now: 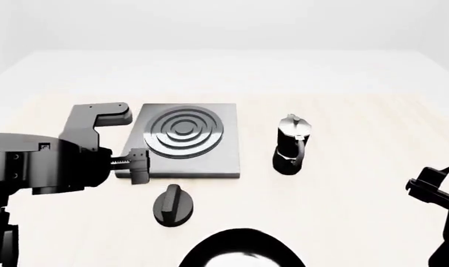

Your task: Turn on the stove and put the frying pan on it.

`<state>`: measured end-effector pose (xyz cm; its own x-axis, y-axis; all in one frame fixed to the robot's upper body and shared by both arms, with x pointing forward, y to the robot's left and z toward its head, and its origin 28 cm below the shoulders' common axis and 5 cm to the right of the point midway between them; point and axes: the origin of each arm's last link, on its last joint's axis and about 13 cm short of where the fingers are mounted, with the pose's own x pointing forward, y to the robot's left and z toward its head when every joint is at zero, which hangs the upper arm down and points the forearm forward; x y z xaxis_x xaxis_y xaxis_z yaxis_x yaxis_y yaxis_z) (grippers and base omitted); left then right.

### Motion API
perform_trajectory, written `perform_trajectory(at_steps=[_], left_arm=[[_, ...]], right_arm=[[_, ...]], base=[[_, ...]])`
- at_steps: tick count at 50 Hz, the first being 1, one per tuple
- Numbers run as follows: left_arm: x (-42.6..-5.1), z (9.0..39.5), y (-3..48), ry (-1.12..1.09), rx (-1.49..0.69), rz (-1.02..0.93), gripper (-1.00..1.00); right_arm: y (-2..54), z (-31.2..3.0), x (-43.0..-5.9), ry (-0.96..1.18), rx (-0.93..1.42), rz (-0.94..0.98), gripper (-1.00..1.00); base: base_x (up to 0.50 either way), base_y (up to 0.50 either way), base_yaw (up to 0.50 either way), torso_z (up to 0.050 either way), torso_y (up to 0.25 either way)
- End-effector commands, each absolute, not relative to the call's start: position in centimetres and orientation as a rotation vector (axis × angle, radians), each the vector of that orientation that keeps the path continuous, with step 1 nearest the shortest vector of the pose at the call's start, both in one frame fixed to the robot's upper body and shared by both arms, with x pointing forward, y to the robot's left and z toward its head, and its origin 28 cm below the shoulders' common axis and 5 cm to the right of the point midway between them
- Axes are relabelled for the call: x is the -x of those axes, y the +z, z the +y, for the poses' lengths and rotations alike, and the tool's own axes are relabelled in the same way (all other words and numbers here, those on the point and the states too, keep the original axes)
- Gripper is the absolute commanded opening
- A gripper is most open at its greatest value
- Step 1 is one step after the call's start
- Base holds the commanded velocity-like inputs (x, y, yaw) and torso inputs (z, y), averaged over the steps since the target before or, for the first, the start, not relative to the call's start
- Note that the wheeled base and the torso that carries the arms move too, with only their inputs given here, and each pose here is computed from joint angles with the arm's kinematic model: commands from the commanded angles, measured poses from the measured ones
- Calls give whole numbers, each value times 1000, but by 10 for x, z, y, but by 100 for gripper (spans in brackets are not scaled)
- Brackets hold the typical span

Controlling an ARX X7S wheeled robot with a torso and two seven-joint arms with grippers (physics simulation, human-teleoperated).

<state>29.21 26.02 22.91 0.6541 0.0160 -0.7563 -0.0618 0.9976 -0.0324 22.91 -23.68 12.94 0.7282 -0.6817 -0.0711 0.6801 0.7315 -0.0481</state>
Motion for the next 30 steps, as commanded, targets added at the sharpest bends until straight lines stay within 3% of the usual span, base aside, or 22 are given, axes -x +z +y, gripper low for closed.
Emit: perform_trajectory(at_steps=[1, 30], left_arm=[[-296, 265, 223, 50, 53, 909, 100], [-303, 273, 202, -22, 58, 974, 100]], right_arm=[[128, -237, -230, -754, 17, 95, 100], [125, -236, -232, -750, 15, 104, 100]], base=[[0, 0, 0, 0, 0], [0, 0, 0, 0, 0]])
